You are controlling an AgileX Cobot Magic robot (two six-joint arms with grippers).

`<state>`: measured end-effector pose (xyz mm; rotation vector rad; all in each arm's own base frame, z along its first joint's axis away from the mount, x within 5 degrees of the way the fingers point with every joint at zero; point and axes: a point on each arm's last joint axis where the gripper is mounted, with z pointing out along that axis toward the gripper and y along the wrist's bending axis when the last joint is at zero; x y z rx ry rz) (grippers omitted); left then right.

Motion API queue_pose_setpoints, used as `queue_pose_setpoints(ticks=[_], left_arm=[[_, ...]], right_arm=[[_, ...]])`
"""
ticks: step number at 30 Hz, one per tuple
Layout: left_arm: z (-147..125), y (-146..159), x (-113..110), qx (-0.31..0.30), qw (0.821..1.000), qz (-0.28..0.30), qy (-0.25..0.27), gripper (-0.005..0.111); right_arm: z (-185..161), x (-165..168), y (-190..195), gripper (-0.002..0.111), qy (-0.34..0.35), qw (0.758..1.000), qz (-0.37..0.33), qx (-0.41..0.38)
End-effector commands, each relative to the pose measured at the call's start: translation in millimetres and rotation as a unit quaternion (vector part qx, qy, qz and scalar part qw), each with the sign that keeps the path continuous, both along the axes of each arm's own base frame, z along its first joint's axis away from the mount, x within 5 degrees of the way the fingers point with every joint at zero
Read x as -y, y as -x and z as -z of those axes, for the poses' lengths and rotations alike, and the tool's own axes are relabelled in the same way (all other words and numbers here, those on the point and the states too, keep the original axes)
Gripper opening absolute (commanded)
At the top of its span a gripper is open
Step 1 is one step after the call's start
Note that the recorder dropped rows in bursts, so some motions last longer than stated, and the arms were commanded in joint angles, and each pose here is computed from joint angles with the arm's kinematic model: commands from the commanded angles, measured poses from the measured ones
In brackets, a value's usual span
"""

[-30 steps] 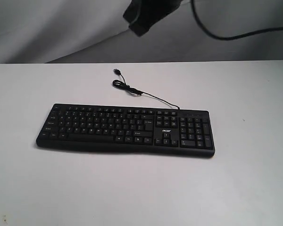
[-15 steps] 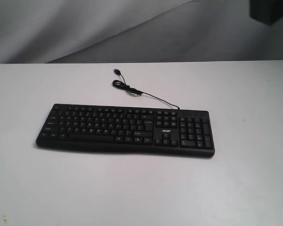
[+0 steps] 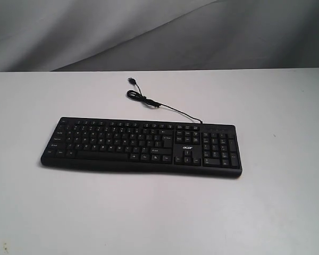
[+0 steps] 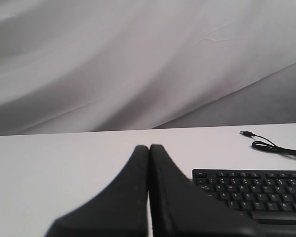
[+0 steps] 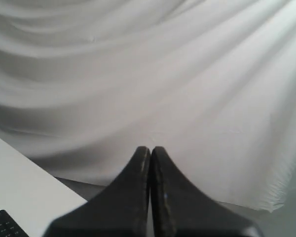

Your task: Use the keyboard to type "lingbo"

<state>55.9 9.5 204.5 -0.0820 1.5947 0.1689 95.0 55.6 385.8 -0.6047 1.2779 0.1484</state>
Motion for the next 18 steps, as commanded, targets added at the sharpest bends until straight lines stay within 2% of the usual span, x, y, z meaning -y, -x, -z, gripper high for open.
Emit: queue_pose_setpoints(ticks=[1,5,7,12,14,18], left_arm=[[1,0,0,0.004,1.000,0.004,0.000,0.001],[1,0,0,0.004,1.000,0.004,0.000,0.001],[1,0,0,0.004,1.000,0.004,0.000,0.001],[1,0,0,0.004,1.000,0.004,0.000,0.001],[1,0,0,0.004,1.000,0.004,0.000,0.001],[1,0,0,0.004,1.000,0.004,0.000,0.001]], right_arm=[[3,8,20,0.000,-0.015,0.999,-0.021,-0.020],[-1,17,37,0.000,-0.080,0.996,-0.031,-0.021],[2,22,40,0.000,-0.090,0.996,-0.016,-0.020],[34,35,37,0.000,-0.122,0.986,0.089,-0.068],[51,41,35,0.000,-0.159,0.973,0.137,-0.092],[79,49,37,0.000,-0.268,0.937,0.184,-0.129]])
